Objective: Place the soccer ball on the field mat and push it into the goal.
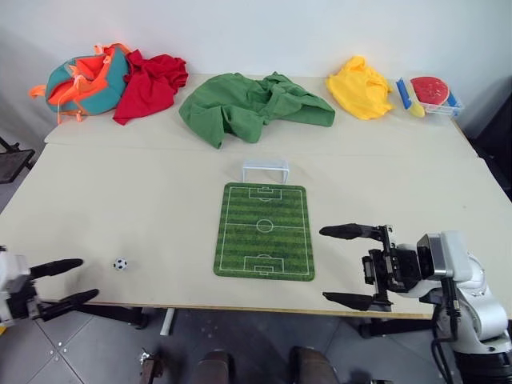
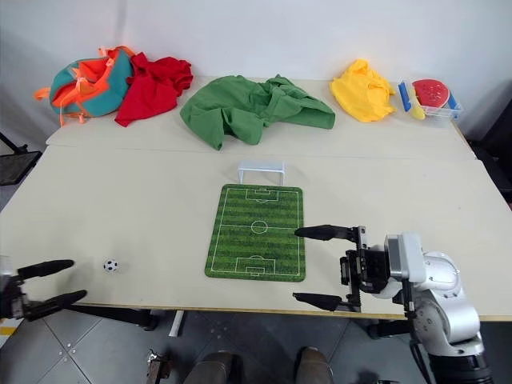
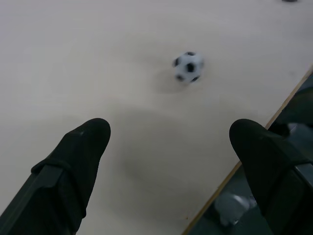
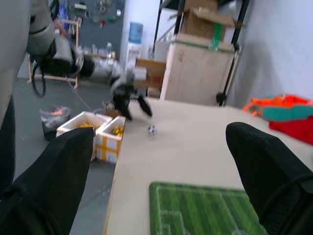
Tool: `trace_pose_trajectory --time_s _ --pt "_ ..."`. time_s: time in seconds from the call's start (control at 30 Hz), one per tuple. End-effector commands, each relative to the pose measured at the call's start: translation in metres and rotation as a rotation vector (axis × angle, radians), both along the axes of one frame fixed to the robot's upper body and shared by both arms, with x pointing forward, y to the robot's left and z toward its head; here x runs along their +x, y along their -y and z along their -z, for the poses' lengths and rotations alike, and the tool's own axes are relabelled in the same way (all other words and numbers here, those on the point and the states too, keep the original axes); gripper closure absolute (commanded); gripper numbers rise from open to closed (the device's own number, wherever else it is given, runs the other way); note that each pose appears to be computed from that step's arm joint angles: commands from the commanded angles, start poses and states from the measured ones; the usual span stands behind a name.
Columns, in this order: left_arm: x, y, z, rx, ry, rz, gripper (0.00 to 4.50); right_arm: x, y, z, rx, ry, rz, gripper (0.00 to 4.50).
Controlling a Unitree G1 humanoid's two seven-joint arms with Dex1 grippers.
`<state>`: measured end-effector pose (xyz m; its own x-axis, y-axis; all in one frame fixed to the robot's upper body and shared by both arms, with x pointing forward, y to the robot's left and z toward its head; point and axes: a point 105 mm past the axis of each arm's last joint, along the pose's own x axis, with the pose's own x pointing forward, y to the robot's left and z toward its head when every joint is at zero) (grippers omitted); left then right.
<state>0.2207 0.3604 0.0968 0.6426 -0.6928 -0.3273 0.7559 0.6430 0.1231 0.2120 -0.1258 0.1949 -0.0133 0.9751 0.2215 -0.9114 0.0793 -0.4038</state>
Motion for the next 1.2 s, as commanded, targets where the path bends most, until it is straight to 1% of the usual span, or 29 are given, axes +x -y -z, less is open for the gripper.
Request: trace_pose_trajectory --time_s 0.03,0.13,0.27,0.37,0.53,0.57,0.6,0.67,0.7,0.8,0.9,0.97,1.07,1.1,1.13,1.2 --pt "0.016 0.013 -0.011 0.013 0.065 0.026 0.03 -0.004 -0.003 -0.004 0.013 0.029 -0.013 0.00" --pt "0.029 0.030 -0.006 -0.001 0.054 0.054 0.03 -0.004 -0.001 0.003 -0.009 0.009 0.010 0.00" --pt "0.031 0.034 -0.006 -0.011 0.030 0.068 0.03 -0.003 0.004 0.005 -0.028 0.002 0.043 0.00" --pt "0.030 0.035 -0.006 -0.006 0.018 0.085 0.62 -0.002 0.009 0.006 -0.035 0.002 0.068 0.00" --pt "0.024 0.030 0.005 0.039 -0.061 0.092 2.18 -0.002 0.021 0.012 -0.061 -0.004 0.133 0.00" --pt "0.025 0.030 0.005 0.037 -0.060 0.091 2.44 -0.001 0.022 0.011 -0.059 -0.002 0.141 0.00" --pt "0.026 0.030 0.005 0.035 -0.059 0.089 2.85 -0.001 0.022 0.011 -0.059 0.000 0.145 0.00" --pt "0.029 0.033 0.004 0.039 -0.044 0.097 3.46 0.000 0.023 0.011 -0.058 0.003 0.153 0.00" --pt "0.032 0.036 0.003 0.032 -0.033 0.103 3.63 0.000 0.023 0.011 -0.059 0.003 0.157 0.00" --pt "0.042 0.052 -0.010 -0.023 0.022 0.148 3.63 0.001 0.028 0.010 -0.065 0.006 0.181 0.00" --pt "0.049 0.081 -0.030 -0.081 0.059 0.257 3.63 0.001 0.039 0.008 -0.087 0.010 0.216 0.00" --pt "0.051 0.105 -0.040 -0.081 0.034 0.349 3.63 -0.001 0.047 0.007 -0.100 0.007 0.241 0.00" --pt "0.060 0.156 -0.065 -0.105 0.038 0.500 3.63 -0.005 0.062 0.002 -0.081 0.009 0.290 0.00" --pt "0.061 0.170 -0.069 -0.106 0.028 0.539 3.63 -0.006 0.067 0.004 -0.088 0.005 0.296 0.00" --pt "0.058 0.189 -0.066 -0.082 -0.005 0.602 3.63 -0.008 0.075 0.008 -0.096 -0.002 0.309 0.00" --pt "0.054 0.219 -0.056 -0.012 -0.021 0.683 3.63 -0.009 0.090 0.016 -0.113 -0.019 0.341 0.00"
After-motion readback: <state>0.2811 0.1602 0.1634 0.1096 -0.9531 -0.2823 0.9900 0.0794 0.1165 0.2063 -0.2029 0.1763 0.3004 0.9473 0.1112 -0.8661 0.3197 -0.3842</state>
